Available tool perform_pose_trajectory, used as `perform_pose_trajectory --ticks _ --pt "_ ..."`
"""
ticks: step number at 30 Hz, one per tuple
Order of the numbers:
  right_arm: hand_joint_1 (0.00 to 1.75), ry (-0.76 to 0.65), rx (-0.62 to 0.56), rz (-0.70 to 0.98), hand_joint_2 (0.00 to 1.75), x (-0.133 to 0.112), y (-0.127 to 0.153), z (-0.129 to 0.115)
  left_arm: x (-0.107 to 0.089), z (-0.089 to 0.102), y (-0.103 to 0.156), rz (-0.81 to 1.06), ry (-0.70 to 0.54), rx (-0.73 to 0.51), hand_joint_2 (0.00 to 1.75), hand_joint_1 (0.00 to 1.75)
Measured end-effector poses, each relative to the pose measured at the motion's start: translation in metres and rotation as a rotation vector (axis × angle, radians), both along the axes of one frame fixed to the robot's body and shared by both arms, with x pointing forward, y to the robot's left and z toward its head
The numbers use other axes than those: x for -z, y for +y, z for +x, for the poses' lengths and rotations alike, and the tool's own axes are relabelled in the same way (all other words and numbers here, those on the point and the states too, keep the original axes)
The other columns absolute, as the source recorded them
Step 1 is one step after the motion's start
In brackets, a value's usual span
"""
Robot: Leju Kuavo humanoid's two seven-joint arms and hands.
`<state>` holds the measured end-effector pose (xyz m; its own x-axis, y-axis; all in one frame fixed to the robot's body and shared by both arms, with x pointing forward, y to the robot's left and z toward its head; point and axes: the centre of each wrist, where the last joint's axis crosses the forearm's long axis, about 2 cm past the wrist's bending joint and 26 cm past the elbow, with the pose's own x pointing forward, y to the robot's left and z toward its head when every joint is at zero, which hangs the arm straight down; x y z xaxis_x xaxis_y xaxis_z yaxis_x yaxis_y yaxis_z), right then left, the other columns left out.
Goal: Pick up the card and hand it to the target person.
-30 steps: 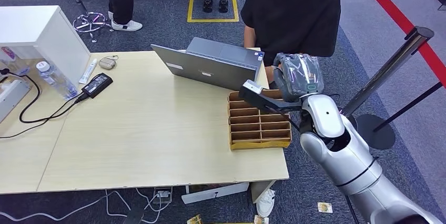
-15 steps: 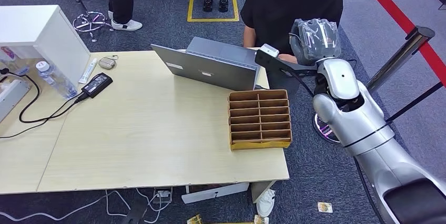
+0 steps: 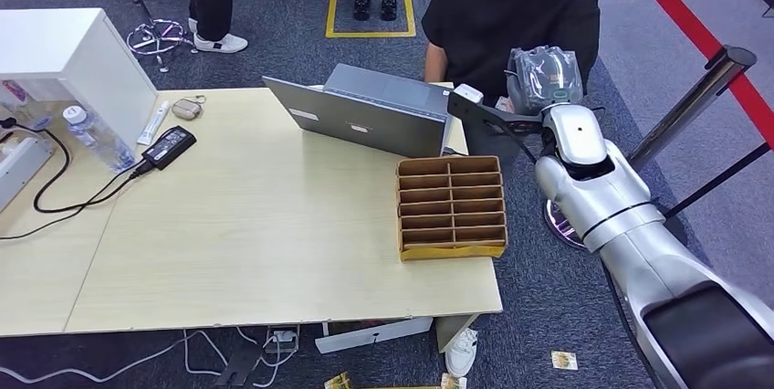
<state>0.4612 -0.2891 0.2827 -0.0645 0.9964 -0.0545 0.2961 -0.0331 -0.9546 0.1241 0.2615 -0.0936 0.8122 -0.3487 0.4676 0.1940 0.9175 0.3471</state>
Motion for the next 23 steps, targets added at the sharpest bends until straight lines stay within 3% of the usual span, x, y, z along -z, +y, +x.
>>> perform_pose_trajectory --ticks 8,9,12,13,23 --pt "1.34 0.066 0.03 -0.018 1.75 0.019 -0.001 0.003 0.0 0.0 -0.001 0.0 0.0 0.006 0.0 0.0" --pt "1.17 0.072 0.033 -0.019 1.75 0.02 -0.002 0.004 0.0 0.0 -0.001 0.0 0.0 0.006 0.0 0.0" --pt "0.21 0.086 0.042 -0.025 1.75 0.024 -0.003 0.004 0.0 0.0 -0.001 0.001 0.002 0.006 0.0 0.0" --pt "0.04 0.09 0.045 -0.028 1.75 0.025 -0.004 0.004 0.0 0.0 -0.001 0.001 0.002 0.006 0.0 0.0" --pt "0.0 0.129 0.078 -0.065 1.75 0.034 -0.003 0.004 0.0 0.0 -0.001 0.001 0.002 0.007 0.0 0.0"
